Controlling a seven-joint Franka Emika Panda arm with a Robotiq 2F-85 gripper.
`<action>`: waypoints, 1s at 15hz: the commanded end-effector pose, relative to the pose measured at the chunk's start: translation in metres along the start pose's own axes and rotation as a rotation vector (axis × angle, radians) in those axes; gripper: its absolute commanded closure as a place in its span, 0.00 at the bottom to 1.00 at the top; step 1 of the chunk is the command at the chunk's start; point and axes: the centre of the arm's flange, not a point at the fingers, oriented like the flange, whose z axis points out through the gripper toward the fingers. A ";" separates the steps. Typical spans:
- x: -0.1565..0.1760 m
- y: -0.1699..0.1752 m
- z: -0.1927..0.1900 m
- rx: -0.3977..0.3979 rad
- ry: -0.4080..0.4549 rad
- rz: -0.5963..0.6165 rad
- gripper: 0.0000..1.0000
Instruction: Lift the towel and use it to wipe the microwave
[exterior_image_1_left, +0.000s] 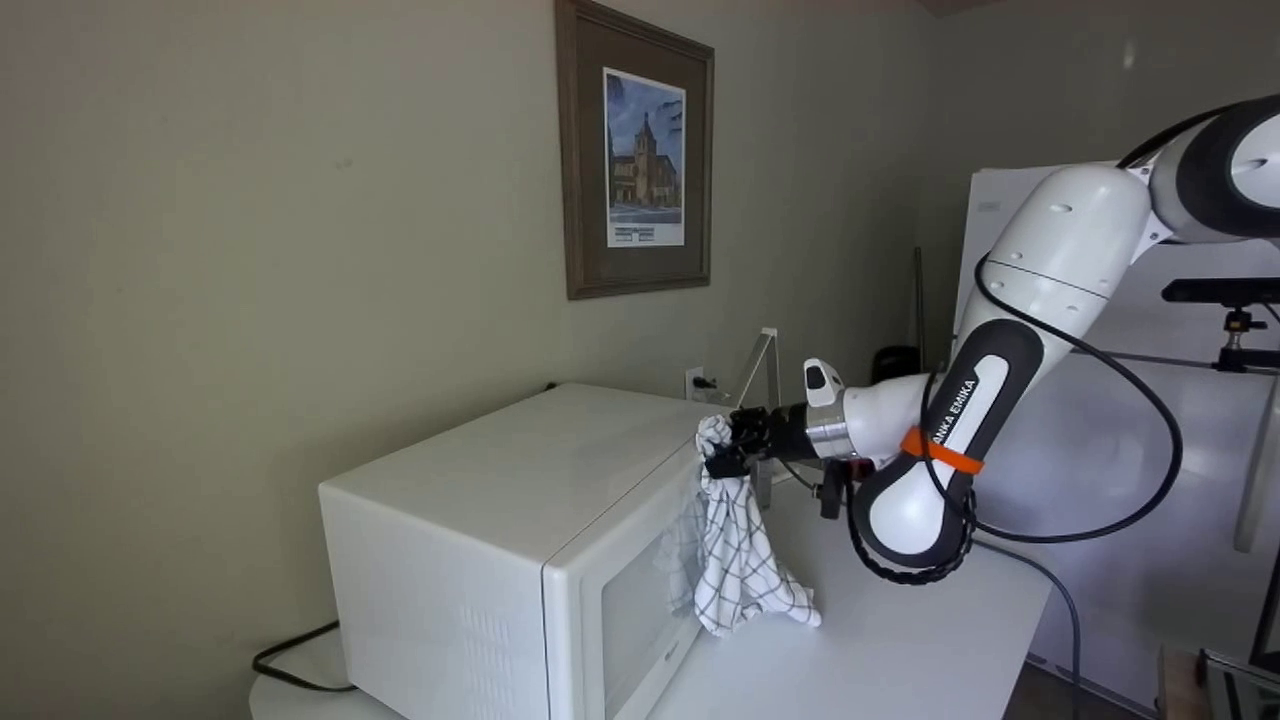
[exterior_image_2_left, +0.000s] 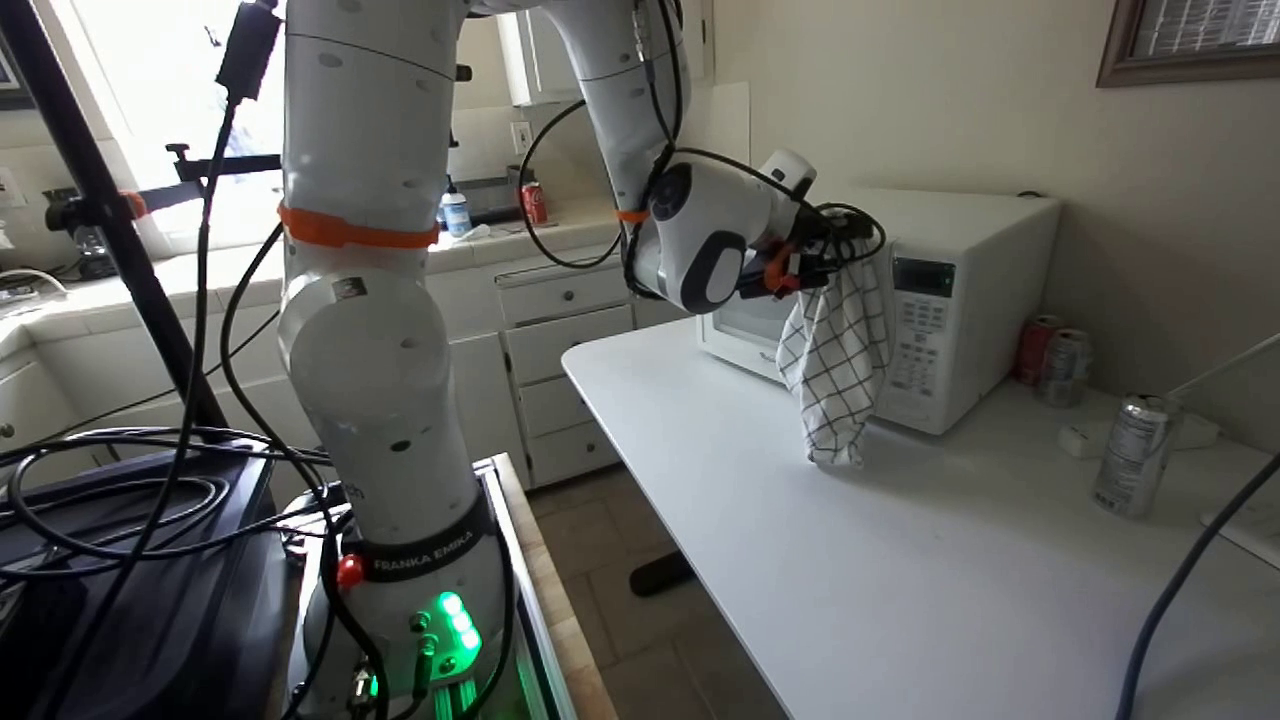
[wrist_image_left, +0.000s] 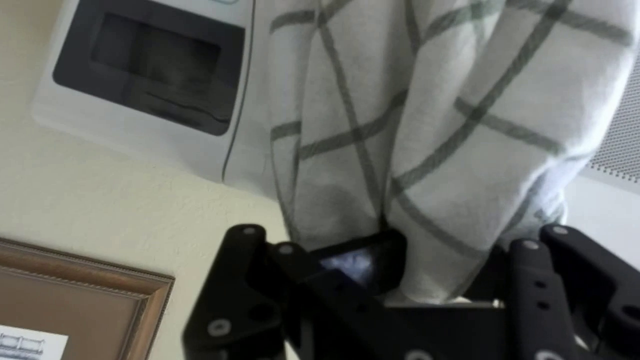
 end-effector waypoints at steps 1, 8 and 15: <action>-0.009 -0.004 0.012 0.045 -0.024 0.062 1.00; -0.027 -0.002 0.014 0.093 -0.105 0.190 1.00; -0.039 -0.004 0.016 0.083 -0.141 0.186 1.00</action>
